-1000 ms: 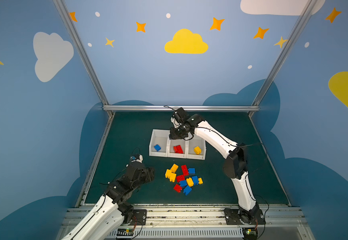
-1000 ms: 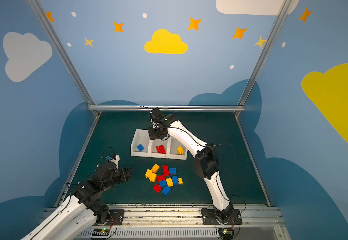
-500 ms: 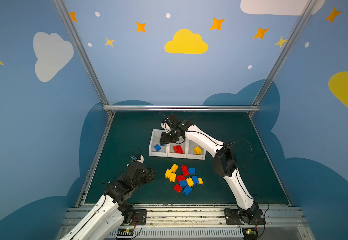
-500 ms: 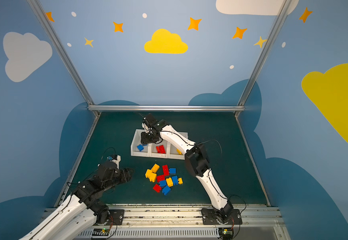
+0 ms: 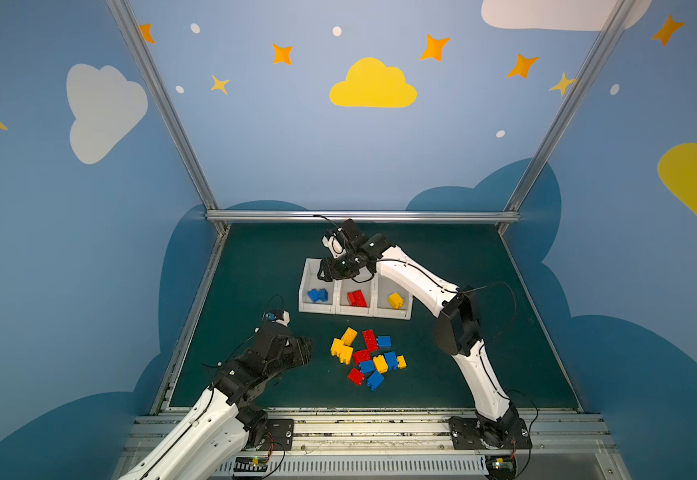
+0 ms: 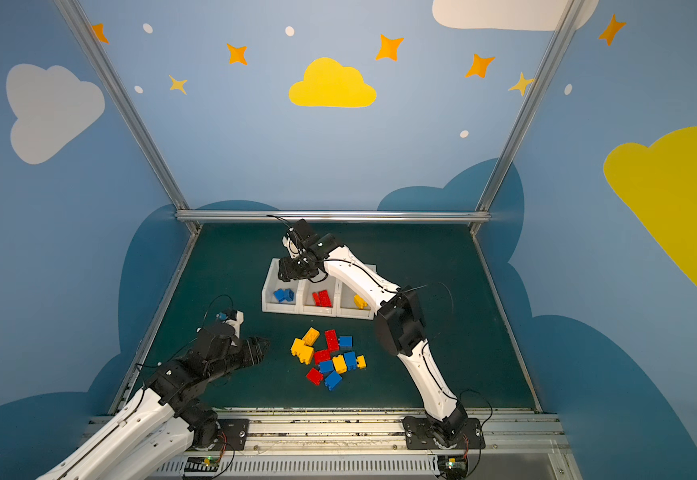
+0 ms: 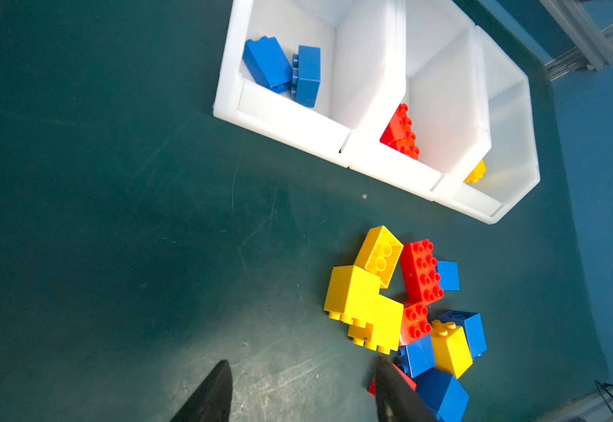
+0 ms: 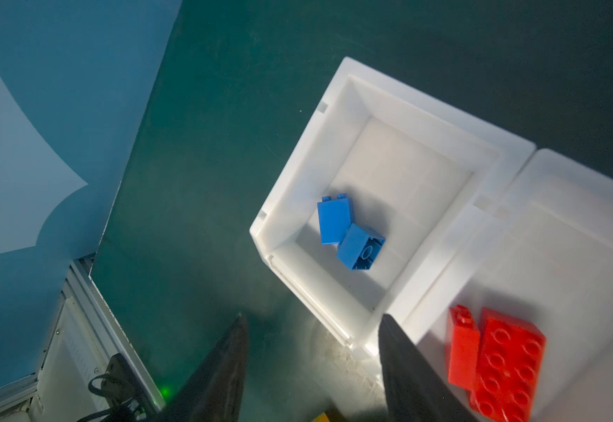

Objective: Sort the legos into containers by color
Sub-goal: 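Open the right gripper to drop the blue brick beside the other blue brick, then withdraw the right gripper while the left gripper moves toward the pile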

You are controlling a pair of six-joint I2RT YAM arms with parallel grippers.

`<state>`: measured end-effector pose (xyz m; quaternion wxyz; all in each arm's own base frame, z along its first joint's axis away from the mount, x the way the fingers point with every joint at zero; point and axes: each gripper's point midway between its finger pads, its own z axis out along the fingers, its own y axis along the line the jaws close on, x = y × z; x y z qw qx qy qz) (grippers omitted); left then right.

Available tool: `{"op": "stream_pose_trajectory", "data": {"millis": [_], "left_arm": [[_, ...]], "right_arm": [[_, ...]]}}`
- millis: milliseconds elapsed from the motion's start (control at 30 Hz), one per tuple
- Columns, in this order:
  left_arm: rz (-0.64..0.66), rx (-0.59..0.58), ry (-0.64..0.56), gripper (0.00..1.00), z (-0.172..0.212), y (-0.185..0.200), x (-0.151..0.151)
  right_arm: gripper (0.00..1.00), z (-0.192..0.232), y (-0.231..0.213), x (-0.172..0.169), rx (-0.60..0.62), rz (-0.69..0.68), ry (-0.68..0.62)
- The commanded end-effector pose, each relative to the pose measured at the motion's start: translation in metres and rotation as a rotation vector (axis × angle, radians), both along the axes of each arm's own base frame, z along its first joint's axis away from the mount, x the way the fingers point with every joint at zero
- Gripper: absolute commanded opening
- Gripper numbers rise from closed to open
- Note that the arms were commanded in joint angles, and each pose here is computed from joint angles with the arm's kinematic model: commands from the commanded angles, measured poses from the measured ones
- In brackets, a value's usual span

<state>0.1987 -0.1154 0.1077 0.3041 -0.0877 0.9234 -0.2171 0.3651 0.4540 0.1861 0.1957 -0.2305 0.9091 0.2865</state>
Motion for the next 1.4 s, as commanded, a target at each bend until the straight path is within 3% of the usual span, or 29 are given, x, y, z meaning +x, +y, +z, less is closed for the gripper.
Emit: {"op": "stream_pose_trajectory", "data": {"millis": [0,667,933,1367], "left_arm": [[-0.047,0.005,0.013,0.63,0.0,-0.005,-0.002],[-0.261,0.093,0.091,0.65,-0.02,-0.064,0.018],[-0.312,0.132,0.142,0.65,-0.036,-0.081,0.029],[-0.372,0.188,0.218,0.65,-0.054,-0.098,0.043]], "right_arm": [[0.58,0.045,-0.028,-0.015,0.007,-0.034,-0.047],[0.58,-0.028,-0.209,-0.128,-0.157,-0.361,0.102],[0.58,-0.044,-0.23,-0.144,-0.142,-0.449,0.136],[0.58,-0.045,-0.235,-0.147,-0.152,-0.461,0.144]]}}
